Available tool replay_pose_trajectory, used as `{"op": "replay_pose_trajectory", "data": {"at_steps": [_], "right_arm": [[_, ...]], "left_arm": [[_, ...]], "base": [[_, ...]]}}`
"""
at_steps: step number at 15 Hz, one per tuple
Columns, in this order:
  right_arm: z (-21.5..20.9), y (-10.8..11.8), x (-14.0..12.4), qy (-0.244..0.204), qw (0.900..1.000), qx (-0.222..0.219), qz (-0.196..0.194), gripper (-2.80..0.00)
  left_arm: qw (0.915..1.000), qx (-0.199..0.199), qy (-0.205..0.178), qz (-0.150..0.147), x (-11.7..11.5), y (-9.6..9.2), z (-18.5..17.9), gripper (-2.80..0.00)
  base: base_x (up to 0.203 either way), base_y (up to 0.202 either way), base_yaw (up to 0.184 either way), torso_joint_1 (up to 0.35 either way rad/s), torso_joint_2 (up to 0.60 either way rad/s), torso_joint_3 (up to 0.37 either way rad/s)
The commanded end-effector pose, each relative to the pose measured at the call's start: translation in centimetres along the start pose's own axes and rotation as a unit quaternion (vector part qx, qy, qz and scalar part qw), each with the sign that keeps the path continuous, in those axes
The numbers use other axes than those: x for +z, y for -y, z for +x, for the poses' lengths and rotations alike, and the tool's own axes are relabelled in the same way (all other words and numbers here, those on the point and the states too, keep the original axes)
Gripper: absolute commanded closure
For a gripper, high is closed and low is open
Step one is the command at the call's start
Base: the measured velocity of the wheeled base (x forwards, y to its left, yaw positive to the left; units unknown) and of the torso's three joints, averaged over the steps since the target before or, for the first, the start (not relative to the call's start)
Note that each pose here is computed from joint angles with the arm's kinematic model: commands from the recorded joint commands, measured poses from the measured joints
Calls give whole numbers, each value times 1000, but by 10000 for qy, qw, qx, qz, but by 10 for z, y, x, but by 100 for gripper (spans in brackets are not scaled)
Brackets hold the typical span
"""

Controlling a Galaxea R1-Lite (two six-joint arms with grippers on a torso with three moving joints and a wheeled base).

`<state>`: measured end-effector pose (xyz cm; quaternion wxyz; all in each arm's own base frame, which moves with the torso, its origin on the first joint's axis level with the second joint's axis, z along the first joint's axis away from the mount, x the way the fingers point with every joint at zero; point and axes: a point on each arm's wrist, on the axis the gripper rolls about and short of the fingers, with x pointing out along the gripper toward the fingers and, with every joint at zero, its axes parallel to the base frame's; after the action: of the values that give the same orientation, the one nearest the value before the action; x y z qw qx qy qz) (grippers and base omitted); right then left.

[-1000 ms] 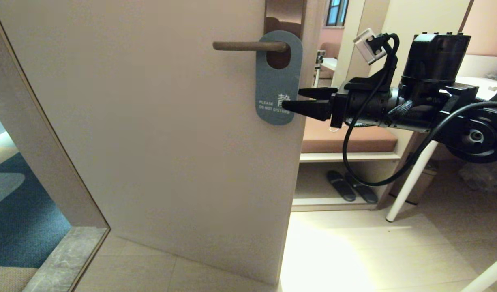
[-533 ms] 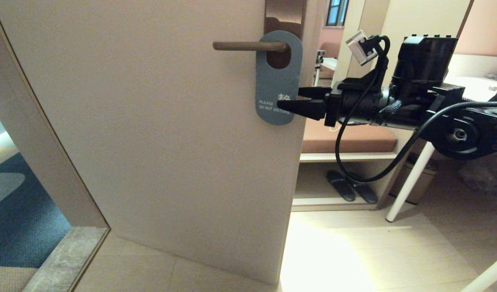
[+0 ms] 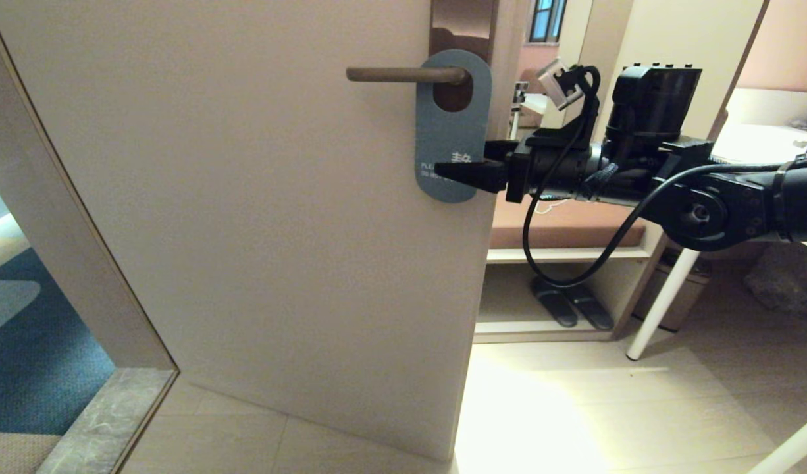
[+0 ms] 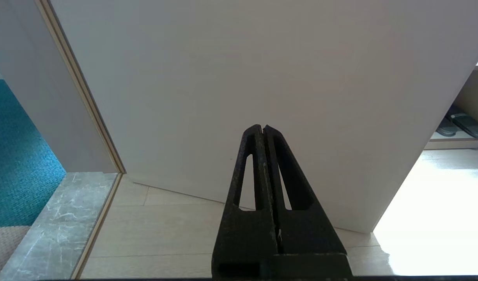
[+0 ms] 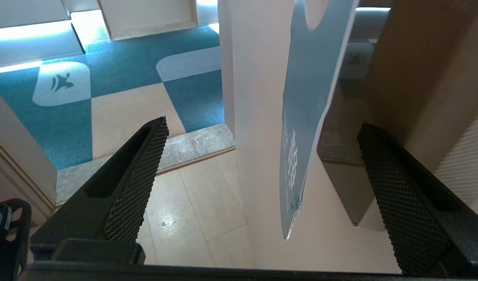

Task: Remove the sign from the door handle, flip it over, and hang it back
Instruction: Take down the sign

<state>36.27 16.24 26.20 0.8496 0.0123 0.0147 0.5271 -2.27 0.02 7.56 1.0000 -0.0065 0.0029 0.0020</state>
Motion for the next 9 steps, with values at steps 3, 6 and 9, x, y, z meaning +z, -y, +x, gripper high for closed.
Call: {"op": "replay_pose_trajectory", "data": {"at_steps": [3, 6, 9], "right_arm": [[12, 6, -5, 5, 10000, 91, -6, -280], [19, 5, -8, -2, 9999, 169, -3, -280], [22, 2, -9, -10, 9997, 226, 2, -280]], "left_arm": [[10000, 3, -1, -4, 0, 0, 0, 0], [10000, 3, -1, -4, 0, 0, 0, 0], [10000, 3, -1, -4, 0, 0, 0, 0]], "base": [[0, 0, 0, 0, 0, 0], [0, 0, 0, 0, 0, 0], [0, 0, 0, 0, 0, 0]]}}
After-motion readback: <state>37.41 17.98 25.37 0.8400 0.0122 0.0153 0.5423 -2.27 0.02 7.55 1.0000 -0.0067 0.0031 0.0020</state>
